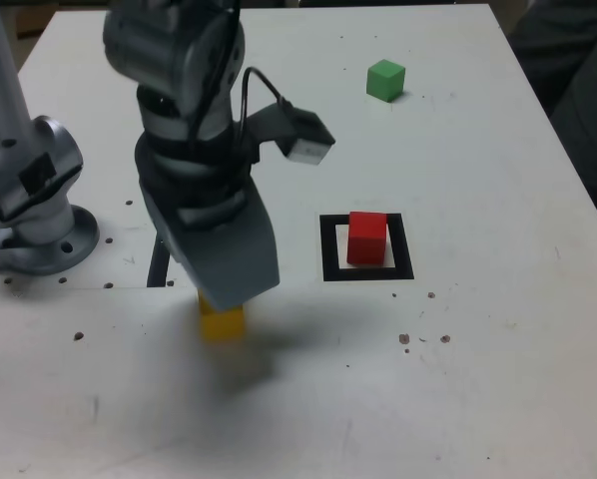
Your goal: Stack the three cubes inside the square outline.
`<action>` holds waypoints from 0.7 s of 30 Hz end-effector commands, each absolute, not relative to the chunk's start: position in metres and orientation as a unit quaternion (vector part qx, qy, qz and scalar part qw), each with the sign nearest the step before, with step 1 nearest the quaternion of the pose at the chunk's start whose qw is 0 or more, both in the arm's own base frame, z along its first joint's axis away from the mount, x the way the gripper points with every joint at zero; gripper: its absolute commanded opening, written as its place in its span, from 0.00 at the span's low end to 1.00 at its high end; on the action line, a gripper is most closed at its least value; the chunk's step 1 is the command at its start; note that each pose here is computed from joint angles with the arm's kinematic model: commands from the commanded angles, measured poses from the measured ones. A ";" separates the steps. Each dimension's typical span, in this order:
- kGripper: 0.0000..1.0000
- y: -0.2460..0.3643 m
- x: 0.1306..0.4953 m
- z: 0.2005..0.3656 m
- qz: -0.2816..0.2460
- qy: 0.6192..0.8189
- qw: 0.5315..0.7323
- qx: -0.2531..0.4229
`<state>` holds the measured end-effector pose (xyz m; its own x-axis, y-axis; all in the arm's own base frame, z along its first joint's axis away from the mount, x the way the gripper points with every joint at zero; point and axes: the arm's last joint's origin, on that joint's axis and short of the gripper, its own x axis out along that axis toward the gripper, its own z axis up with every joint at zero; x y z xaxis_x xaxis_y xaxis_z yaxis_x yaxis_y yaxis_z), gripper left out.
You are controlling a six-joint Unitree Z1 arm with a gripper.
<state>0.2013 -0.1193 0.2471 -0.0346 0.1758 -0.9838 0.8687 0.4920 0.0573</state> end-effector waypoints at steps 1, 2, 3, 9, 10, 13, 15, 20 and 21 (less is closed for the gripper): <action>0.99 -0.122 0.202 0.242 -0.307 0.652 0.565 0.402; 0.99 -0.123 0.202 0.239 -0.307 0.652 0.564 0.403; 0.99 -0.124 0.202 0.237 -0.308 0.651 0.563 0.404; 0.98 -0.135 0.203 0.230 -0.313 0.647 0.560 0.413; 0.97 -0.136 0.203 0.229 -0.312 0.647 0.559 0.414; 0.95 -0.136 0.202 0.227 -0.307 0.649 0.556 0.418; 0.93 -0.136 0.202 0.225 -0.302 0.652 0.554 0.420; 0.89 -0.136 0.205 0.223 -0.291 0.656 0.552 0.425; 0.88 -0.137 0.205 0.222 -0.289 0.657 0.551 0.426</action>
